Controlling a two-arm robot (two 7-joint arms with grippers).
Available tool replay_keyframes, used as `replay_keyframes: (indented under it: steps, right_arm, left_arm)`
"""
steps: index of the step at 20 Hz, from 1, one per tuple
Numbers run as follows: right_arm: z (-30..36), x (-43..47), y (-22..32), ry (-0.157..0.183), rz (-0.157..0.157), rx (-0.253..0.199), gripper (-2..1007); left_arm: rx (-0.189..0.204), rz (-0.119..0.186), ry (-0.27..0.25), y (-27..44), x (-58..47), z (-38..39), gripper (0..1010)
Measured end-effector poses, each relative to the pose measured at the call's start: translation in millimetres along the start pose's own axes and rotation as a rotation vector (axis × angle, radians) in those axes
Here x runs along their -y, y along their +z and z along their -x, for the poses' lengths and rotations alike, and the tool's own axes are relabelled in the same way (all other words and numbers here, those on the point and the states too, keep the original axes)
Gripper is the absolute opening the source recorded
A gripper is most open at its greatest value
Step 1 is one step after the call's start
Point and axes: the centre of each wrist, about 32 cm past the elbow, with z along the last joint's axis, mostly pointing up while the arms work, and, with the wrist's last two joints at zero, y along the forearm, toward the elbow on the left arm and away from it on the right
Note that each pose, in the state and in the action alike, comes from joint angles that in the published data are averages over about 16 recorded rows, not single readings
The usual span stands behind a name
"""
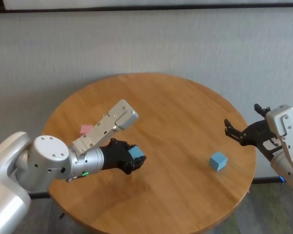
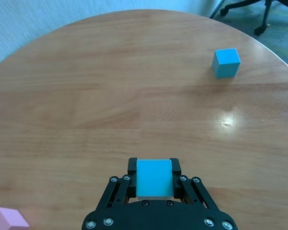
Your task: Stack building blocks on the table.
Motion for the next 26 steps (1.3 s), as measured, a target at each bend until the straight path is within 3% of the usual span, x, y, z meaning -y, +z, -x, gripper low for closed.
replay_keyframes:
  steps: [11,18,26]
  right_arm:
    - [0.0,0.0,0.0,0.000,0.000,0.000,1005]
    - [0.0,0.0,0.0,0.000,0.000,0.000,1005]
    - [0.0,0.0,0.0,0.000,0.000,0.000,1005]
  left_arm:
    - [0.001,-0.037,-0.036,6.2,24.7,1.1,401]
    - [-0.012,-0.027,-0.056,9.9,32.9,3.4,401]
    - [-0.069,-0.009,-0.057,7.6,37.1,6.0,401]
